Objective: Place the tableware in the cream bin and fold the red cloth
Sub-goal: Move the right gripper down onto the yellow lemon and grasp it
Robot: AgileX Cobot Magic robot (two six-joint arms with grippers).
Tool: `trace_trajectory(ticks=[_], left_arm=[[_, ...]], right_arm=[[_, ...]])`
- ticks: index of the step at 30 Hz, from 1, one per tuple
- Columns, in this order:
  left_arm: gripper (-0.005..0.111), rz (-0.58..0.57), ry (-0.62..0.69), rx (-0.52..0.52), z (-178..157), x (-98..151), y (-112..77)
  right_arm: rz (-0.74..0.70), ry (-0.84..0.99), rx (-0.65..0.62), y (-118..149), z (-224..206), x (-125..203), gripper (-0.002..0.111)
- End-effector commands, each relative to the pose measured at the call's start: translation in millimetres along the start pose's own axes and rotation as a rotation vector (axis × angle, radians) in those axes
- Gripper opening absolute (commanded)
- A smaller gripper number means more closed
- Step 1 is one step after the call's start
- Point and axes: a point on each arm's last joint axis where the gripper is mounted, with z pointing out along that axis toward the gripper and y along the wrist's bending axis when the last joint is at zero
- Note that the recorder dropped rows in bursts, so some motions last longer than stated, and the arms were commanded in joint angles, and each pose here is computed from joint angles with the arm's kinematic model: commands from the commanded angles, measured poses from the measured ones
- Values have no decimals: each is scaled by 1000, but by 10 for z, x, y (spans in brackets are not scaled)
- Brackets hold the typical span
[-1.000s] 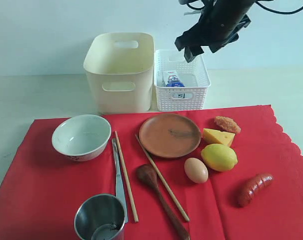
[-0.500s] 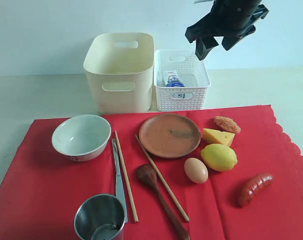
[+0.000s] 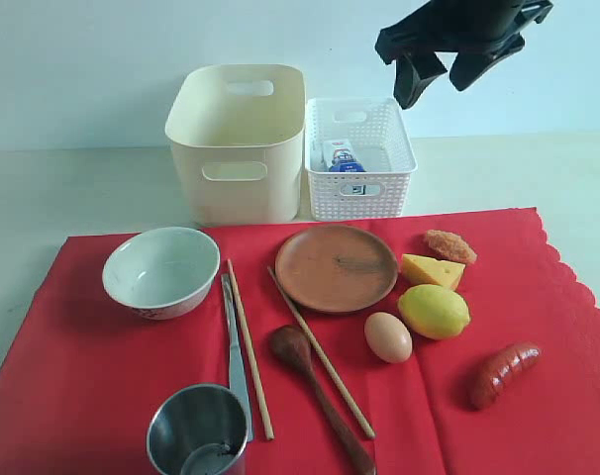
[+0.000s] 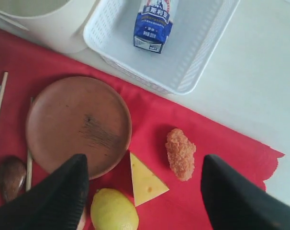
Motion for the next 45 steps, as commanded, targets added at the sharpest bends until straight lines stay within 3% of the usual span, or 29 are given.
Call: trace_trajectory(ticks=[1, 13, 24, 37, 45], left_arm=[[0, -3, -13, 1, -3, -3, -1], [0, -3, -13, 1, -3, -3, -1], [0, -3, -13, 1, -3, -3, -1], [0, -3, -13, 1, -3, -3, -1], [0, -3, -13, 1, -3, -3, -1]], right_arm=[[9, 22, -14, 21, -87, 158, 64], [10, 36, -19, 82, -37, 672, 64], [-67, 82, -214, 291, 189, 962, 64], [-121, 332, -186, 212, 854, 1121, 64], [-125, 378, -192, 200, 1176, 1157, 64]])
